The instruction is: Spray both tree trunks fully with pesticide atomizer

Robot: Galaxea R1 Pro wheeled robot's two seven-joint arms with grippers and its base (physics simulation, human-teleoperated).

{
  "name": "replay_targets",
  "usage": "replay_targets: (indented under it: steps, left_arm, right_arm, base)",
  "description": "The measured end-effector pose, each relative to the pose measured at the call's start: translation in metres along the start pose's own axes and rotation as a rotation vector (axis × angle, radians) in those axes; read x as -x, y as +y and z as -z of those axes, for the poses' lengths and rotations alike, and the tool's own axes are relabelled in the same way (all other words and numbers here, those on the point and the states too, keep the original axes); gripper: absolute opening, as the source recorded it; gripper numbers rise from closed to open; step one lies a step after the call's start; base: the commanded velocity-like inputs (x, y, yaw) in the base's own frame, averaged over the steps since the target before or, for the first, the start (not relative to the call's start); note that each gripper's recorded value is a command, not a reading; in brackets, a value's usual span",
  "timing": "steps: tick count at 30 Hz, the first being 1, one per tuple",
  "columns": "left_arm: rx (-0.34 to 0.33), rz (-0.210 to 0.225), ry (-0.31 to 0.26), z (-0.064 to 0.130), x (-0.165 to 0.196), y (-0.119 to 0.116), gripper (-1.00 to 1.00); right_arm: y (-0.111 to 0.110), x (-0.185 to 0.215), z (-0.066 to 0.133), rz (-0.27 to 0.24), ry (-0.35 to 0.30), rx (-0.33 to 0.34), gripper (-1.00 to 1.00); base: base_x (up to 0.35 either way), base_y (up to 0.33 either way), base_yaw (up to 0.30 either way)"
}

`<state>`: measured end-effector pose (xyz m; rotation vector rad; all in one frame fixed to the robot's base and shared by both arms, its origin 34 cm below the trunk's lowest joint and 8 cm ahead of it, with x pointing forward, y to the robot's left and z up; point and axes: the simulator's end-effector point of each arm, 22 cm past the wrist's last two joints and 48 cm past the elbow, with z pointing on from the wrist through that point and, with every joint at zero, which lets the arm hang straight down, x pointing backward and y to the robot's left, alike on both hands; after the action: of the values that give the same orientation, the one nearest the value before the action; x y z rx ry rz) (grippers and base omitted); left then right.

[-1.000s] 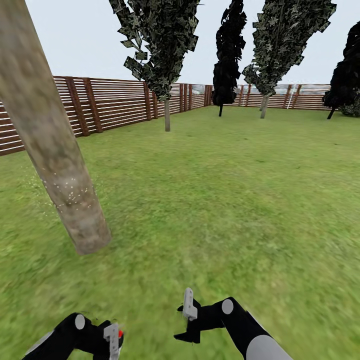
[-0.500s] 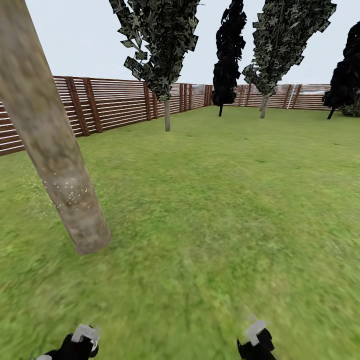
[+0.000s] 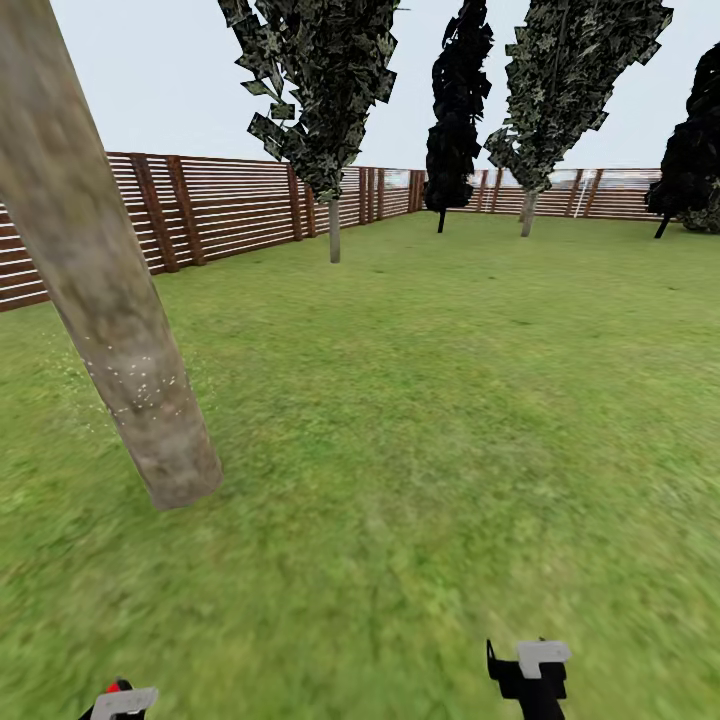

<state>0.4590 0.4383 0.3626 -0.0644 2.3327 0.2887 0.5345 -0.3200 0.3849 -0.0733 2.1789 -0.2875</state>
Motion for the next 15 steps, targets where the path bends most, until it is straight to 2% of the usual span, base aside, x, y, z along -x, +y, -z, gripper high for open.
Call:
replay_targets:
  steps: [2,7,15]
  left_arm:
    - [0.000,0.000,0.001,0.000,-0.001,0.000,-1.00]
    - [0.001,0.000,0.001,0.000,0.000,0.000,-1.00]
    - [0.000,0.001,0.000,0.000,0.000,-0.001,-1.00]
  right_arm:
    - [0.005,-0.003,0.002,-0.002,0.011,0.007,1.00]
    - [0.014,-0.044,0.026,0.003,0.075,0.024,1.00]
    - [0.018,-0.053,0.032,0.001,0.088,0.030,1.00]
  base:
    - [0.000,0.000,0.000]
    - [0.000,0.000,0.000]
    - [0.000,0.000,0.000]
